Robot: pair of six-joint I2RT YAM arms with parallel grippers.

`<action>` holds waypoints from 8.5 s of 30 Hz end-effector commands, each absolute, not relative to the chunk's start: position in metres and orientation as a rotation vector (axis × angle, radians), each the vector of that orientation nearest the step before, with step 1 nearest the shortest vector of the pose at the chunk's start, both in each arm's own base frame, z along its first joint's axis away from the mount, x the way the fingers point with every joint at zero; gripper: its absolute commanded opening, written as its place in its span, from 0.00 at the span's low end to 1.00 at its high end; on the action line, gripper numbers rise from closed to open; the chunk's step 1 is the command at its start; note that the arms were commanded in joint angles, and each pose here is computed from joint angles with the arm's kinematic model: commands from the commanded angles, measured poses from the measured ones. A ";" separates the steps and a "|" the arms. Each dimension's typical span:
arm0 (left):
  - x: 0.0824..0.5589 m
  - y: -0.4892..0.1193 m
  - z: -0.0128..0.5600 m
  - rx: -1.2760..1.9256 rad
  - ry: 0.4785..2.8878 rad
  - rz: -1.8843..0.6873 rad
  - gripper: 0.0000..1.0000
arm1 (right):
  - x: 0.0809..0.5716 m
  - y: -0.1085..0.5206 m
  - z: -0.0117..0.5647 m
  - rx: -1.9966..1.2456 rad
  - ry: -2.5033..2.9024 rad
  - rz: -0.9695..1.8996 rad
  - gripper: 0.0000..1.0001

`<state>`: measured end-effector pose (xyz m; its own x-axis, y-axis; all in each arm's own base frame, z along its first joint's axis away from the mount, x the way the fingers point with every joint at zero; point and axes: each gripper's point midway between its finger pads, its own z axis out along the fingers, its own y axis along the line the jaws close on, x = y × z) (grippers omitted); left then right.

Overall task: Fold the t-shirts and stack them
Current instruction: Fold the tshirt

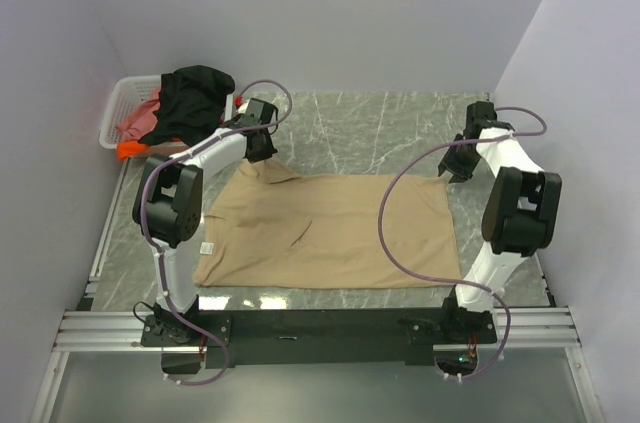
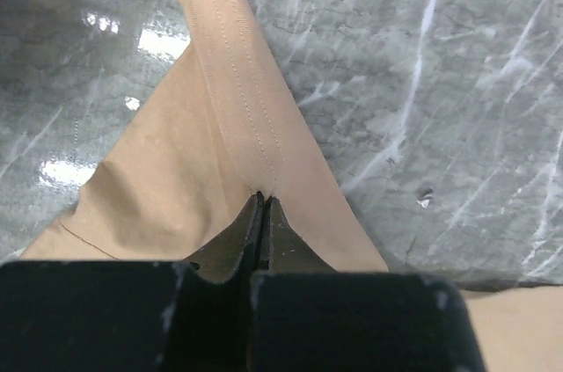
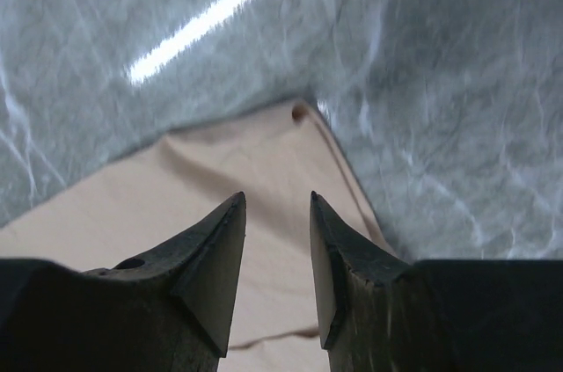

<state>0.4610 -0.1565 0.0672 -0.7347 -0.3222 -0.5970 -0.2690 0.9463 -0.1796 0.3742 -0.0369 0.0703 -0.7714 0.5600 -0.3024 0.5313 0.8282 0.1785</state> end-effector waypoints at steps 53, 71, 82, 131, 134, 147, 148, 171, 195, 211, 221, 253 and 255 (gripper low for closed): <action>0.349 -0.135 0.136 -0.431 2.380 -0.251 0.00 | 0.351 -0.059 0.098 0.736 2.629 -0.097 0.00; 0.273 -0.128 0.137 -0.404 2.477 -0.343 0.01 | 0.270 -0.062 0.115 0.630 2.723 -0.330 0.00; 0.246 -0.124 0.129 -0.407 2.533 -0.325 0.01 | 0.247 -0.060 0.113 0.567 2.724 -0.435 0.00; 0.305 -0.095 0.096 -0.464 2.577 -0.335 0.74 | 0.285 0.167 0.135 0.027 2.656 0.239 0.58; 0.292 -0.088 0.076 -0.513 2.607 -0.332 0.72 | 0.280 0.207 0.139 -0.106 2.639 0.291 0.58; 0.282 -0.082 0.046 -0.596 2.553 -0.388 0.62 | 0.252 0.275 0.131 -0.321 2.677 0.350 0.58; 0.283 -0.083 0.044 -0.590 2.549 -0.395 0.59 | 0.251 0.276 0.131 -0.323 2.677 0.353 0.58; 0.225 -0.085 0.095 -0.807 2.561 -0.468 0.01 | 0.237 0.285 0.113 -0.390 2.715 0.329 0.58; 0.156 -0.074 0.109 -0.933 2.518 -0.476 0.76 | 0.218 0.326 0.107 -0.513 2.734 0.417 0.58; 0.206 -0.142 0.120 -0.449 2.519 -0.422 0.58 | 0.227 0.292 0.105 -0.269 2.751 0.382 0.58; 0.226 -0.183 0.100 -0.033 2.522 -0.137 0.56 | 0.239 0.261 0.110 -0.076 2.730 0.467 0.59; 0.199 -0.189 0.024 0.205 2.628 0.082 0.28 | 0.241 0.233 0.106 0.020 2.714 0.474 0.59; 0.198 -0.191 0.025 0.225 2.632 0.072 0.26 | 0.241 0.232 0.106 0.021 2.712 0.471 0.59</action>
